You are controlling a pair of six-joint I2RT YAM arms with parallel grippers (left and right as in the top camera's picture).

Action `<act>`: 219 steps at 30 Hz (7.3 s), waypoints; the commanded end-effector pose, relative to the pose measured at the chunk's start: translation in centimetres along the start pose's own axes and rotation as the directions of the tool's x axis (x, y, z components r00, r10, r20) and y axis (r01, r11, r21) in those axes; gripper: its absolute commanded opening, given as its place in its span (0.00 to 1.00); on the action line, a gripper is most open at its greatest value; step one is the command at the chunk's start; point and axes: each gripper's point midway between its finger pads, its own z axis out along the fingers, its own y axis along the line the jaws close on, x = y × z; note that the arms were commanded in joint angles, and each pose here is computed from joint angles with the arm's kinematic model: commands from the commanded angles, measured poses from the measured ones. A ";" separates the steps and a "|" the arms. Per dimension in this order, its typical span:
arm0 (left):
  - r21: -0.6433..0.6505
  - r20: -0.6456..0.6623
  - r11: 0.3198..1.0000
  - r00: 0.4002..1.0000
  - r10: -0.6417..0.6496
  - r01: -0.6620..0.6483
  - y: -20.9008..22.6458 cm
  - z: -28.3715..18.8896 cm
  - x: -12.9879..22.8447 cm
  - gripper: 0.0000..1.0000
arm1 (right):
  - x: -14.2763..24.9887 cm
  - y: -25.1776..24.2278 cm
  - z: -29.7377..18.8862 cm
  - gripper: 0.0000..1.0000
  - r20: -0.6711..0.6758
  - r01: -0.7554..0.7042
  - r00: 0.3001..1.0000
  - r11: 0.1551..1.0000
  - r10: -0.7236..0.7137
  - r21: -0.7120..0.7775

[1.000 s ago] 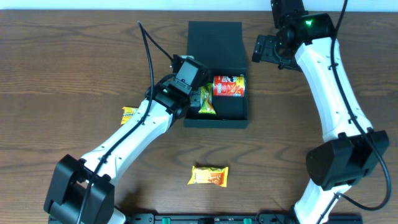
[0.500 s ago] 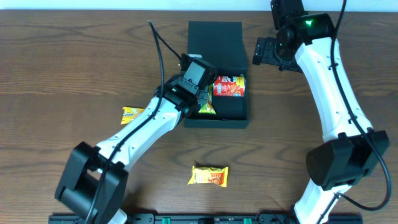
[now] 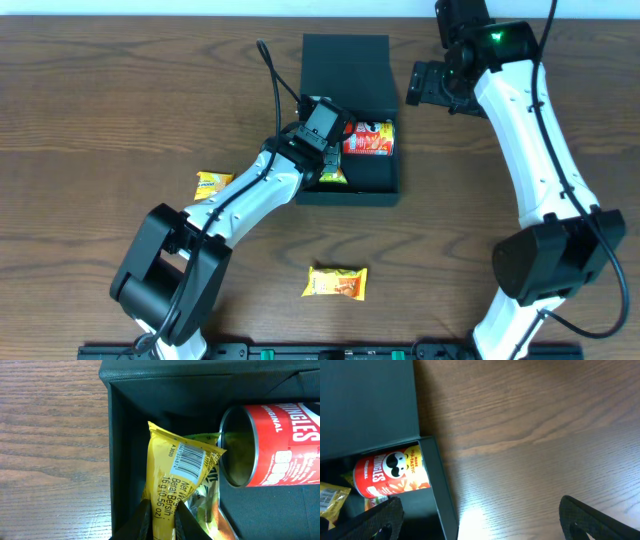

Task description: Pack container

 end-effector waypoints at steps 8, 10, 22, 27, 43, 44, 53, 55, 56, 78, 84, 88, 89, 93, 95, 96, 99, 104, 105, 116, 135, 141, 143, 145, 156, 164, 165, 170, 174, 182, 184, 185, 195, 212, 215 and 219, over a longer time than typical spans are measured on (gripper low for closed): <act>0.071 0.017 0.993 0.995 -0.094 0.092 -1.6 0.0 -1.2 0.16 | -0.1 -0.1 0.2 0.99 0.001 0.009 1.000 1.000 -0.009 0.004; 0.070 0.021 0.993 0.995 -0.099 0.097 -1.6 0.0 -1.3 0.16 | -0.1 -0.1 0.2 0.99 0.001 0.009 1.000 1.000 -0.009 0.004; 0.018 0.122 0.994 0.986 -0.112 0.110 -0.5 -1.9 -4.2 0.18 | 0.0 -0.1 0.2 0.99 0.000 0.009 1.000 1.000 -0.009 0.004; -0.055 0.219 0.996 0.974 -0.052 0.065 1.1 -8.9 -8.7 0.24 | 0.0 -0.1 0.2 0.99 0.001 0.009 1.000 1.000 -0.009 0.004; 0.163 -0.359 0.844 0.766 0.534 -0.512 4.8 -17.4 5.5 0.96 | 2.4 0.5 -0.1 0.99 -0.092 0.132 0.987 0.991 -0.134 -0.022; 0.251 -0.369 0.812 0.723 0.584 -0.528 4.1 -17.9 6.6 0.96 | 2.6 0.6 -0.1 0.99 -0.096 0.140 0.985 0.990 -0.142 -0.023; 0.374 -0.380 0.682 0.566 0.731 -0.629 4.8 -19.1 8.6 0.83 | 4.7 2.0 -1.4 0.99 -0.121 0.330 0.934 0.942 -0.336 -0.068; 0.323 -0.393 0.743 0.631 0.669 -0.587 5.0 -18.9 8.0 0.82 | 4.7 1.8 -2.5 0.99 -0.102 0.357 0.926 0.931 -0.363 -0.074; 0.307 -0.391 0.766 0.659 0.643 -0.565 5.1 -18.8 7.7 0.83 | 4.6 1.7 -3.1 0.99 -0.086 0.371 0.922 0.925 -0.377 -0.078; 0.065 0.030 0.964 0.966 0.257 -0.258 10.4 -25.8 -2.8 0.96 | 12.4 2.5 -17.3 0.99 0.156 0.566 0.824 0.805 -0.545 -0.177; 0.064 0.048 0.976 0.978 0.205 -0.208 10.6 -26.9 -2.6 0.95 | 17.1 1.6 -21.6 0.99 0.205 0.608 0.792 0.720 -0.575 -0.334; 0.086 0.058 0.986 0.989 0.137 -0.142 10.4 -27.6 -2.4 0.95 | 19.9 1.2 -25.4 0.99 0.330 0.675 0.736 0.606 -0.591 -0.421; 0.097 0.068 0.985 0.988 0.136 -0.142 10.3 -27.9 -2.4 0.95 | 20.5 0.8 -26.2 0.99 0.358 0.684 0.729 0.591 -0.583 -0.428; 0.110 0.113 0.984 0.985 0.130 -0.143 10.3 -29.5 -2.3 0.95 | 22.8 -1.2 -29.6 0.99 0.461 0.696 0.718 0.534 -0.521 -0.479; 0.112 0.128 0.983 0.983 0.128 -0.143 10.4 -30.0 -2.2 0.95 | 24.1 -1.6 -30.9 0.99 0.487 0.694 0.720 0.491 -0.495 -0.526; 0.112 0.133 0.983 0.983 0.128 -0.143 10.4 -30.2 -2.1 0.96 | 24.9 -1.8 -31.7 0.99 0.500 0.695 0.717 0.456 -0.485 -0.555; 0.102 0.124 0.985 0.984 0.129 -0.142 10.8 -30.8 -1.4 0.95 | 26.9 -2.3 -32.7 0.99 0.518 0.698 0.711 0.385 -0.476 -0.604; 0.096 0.073 0.985 0.988 0.139 -0.146 11.2 -30.9 0.1 0.95 | 29.1 -3.1 -29.1 0.99 0.434 0.670 0.726 0.406 -0.533 -0.621; 0.096 0.059 0.985 0.988 0.140 -0.145 11.2 -30.8 0.4 0.95 | 29.7 -3.3 -27.9 0.99 0.402 0.659 0.731 0.417 -0.552 -0.626; 0.096 0.031 0.985 0.989 0.144 -0.146 11.4 -31.0 1.2 0.95 | 32.8 -2.5 -20.9 0.99 0.221 0.553 0.774 0.463 -0.594 -0.692; 0.095 0.011 0.988 0.992 0.123 -0.123 11.5 -30.9 1.7 0.95 | 34.4 1.3 -8.5 0.99 0.105 0.599 0.692 0.488 -0.714 -0.635; 0.096 0.009 0.990 0.994 0.105 -0.105 11.5 -30.9 1.7 0.95 | 34.5 3.6 -6.8 0.99 0.113 0.658 0.606 0.415 -0.788 -0.629; 0.095 0.008 0.990 0.994 0.105 -0.105 11.5 -30.9 1.7 0.95 | 34.0 4.4 -5.7 0.99 0.094 0.656 0.609 0.434 -0.787 -0.617; 0.095 0.008 0.990 0.994 0.105 -0.105 11.5 -30.9 1.7 0.95 | 33.4 4.7 -4.3 0.99 0.070 0.673 0.605 0.463 -0.793 -0.576; 0.092 -0.009 0.990 0.994 0.107 -0.106 11.6 -30.9 2.1 0.95 | 33.5 6.4 -1.4 0.99 0.124 0.816 0.425 0.321 -0.897 -0.481; 0.090 -0.007 0.990 0.994 0.111 -0.110 11.6 -30.9 2.1 0.95 | 33.9 6.5 -1.5 0.99 0.257 0.906 0.158 0.036 -0.953 -0.423; 0.090 -0.008 0.990 0.994 0.111 -0.110 11.6 -30.9 2.1 0.95 | 33.7 6.5 -1.3 0.99 0.258 0.912 0.144 0.027 -0.955 -0.410; 0.090 -0.009 0.990 0.994 0.111 -0.110 11.6 -30.9 2.1 0.95 | 32.9 7.9 -1.2 0.99 0.286 0.914 0.198 0.071 -0.938 -0.399; 0.089 -0.009 0.990 0.994 0.112 -0.111 11.6 -30.9 2.1 0.96 | 32.5 8.9 -1.5 0.99 0.333 0.910 0.214 0.063 -0.919 -0.411; 0.089 -0.008 0.990 0.994 0.111 -0.110 11.6 -30.9 2.1 0.96 | 34.1 7.8 -2.2 0.99 0.395 0.859 0.104 -0.118 -0.913 -0.499; 0.090 -0.009 0.990 0.994 0.112 -0.110 11.6 -30.9 2.1 0.95 | 34.2 7.8 -2.1 0.99 0.405 0.860 0.085 -0.138 -0.910 -0.491; 0.090 -0.009 0.990 0.994 0.112 -0.110 11.6 -30.9 2.1 0.95 | 34.2 7.9 -1.9 0.99 0.404 0.860 0.084 -0.139 -0.911 -0.492; 0.092 0.014 0.990 0.994 0.109 -0.110 11.5 -30.9 1.6 0.95 | 35.4 7.9 2.1 0.98 0.366 0.848 0.028 -0.171 -0.930 -0.501; 0.081 0.018 0.991 0.994 0.109 -0.110 11.7 -30.9 1.4 0.95 | 36.2 8.6 5.2 0.69 0.356 0.841 0.031 -0.168 -0.934 -0.515; 0.065 0.020 0.992 0.994 0.108 -0.110 12.0 -30.9 1.4 0.95 | 36.3 8.6 5.3 0.58 0.354 0.840 0.031 -0.167 -0.935 -0.516; 0.065 0.020 0.992 0.994 0.108 -0.110 12.0 -30.9 1.4 0.95 | 36.3 8.6 5.3 0.48 0.354 0.840 0.031 -0.167 -0.935 -0.516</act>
